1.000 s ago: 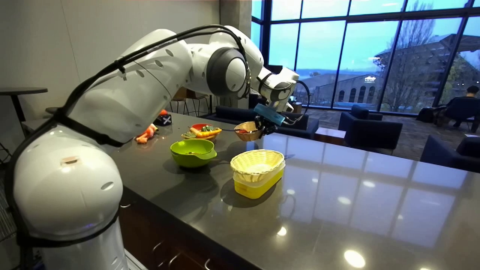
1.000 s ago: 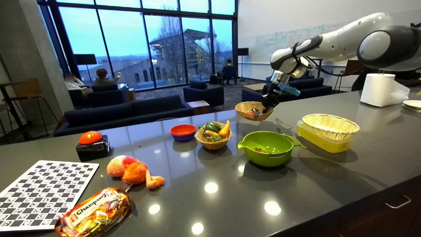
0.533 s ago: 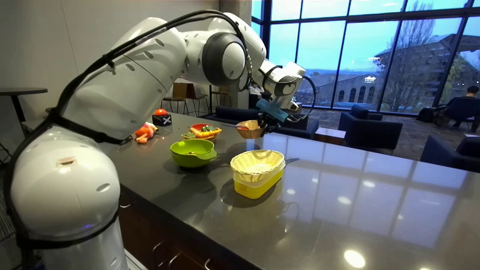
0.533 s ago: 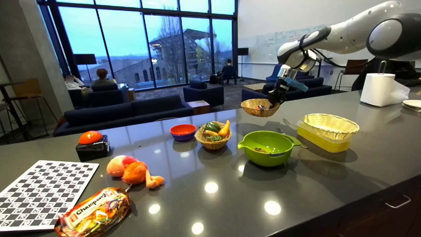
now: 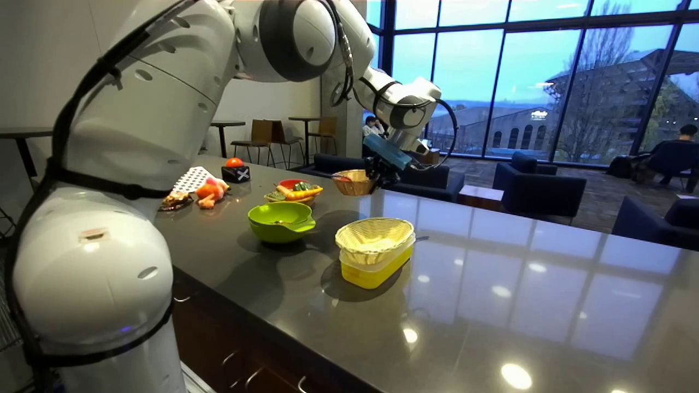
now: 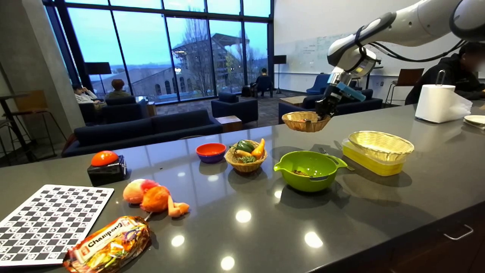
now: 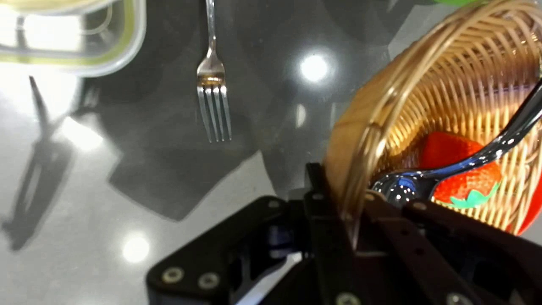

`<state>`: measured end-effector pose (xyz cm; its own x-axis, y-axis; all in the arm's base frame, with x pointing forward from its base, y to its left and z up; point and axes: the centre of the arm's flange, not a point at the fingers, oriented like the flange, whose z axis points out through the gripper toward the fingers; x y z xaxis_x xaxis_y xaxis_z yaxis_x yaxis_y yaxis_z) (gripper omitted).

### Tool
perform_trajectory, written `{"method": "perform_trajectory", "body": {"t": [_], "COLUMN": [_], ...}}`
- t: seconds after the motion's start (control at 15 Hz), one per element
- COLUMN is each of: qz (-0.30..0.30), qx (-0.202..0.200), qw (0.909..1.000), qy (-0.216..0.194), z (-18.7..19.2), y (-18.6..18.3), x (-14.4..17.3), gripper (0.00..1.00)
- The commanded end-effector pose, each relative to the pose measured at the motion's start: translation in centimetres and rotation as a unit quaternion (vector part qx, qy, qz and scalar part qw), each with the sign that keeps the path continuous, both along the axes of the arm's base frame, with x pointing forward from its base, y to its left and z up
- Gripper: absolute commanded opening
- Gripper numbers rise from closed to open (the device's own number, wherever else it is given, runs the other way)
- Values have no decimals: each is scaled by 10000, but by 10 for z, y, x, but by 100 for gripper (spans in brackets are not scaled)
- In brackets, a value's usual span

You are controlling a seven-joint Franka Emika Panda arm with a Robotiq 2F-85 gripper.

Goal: Put the weaved basket on the yellow box

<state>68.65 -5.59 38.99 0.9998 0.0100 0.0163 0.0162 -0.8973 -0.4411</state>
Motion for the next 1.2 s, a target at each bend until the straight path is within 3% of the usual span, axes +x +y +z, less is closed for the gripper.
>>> {"method": "perform_trajectory", "body": {"t": [0.0,0.53,0.93,1.13], "qz": [-147,-538,-681,-764], "qx": [100,333,238,199], "qw": [9998,9976,9973,9964], "qy": [-114,-284,-164,-302], "z": [9,-8,-4,5], "y": [3,-4,-11,-14], "x": [-54,-110,-143,-160], "gripper": [2,2,2,2]}}
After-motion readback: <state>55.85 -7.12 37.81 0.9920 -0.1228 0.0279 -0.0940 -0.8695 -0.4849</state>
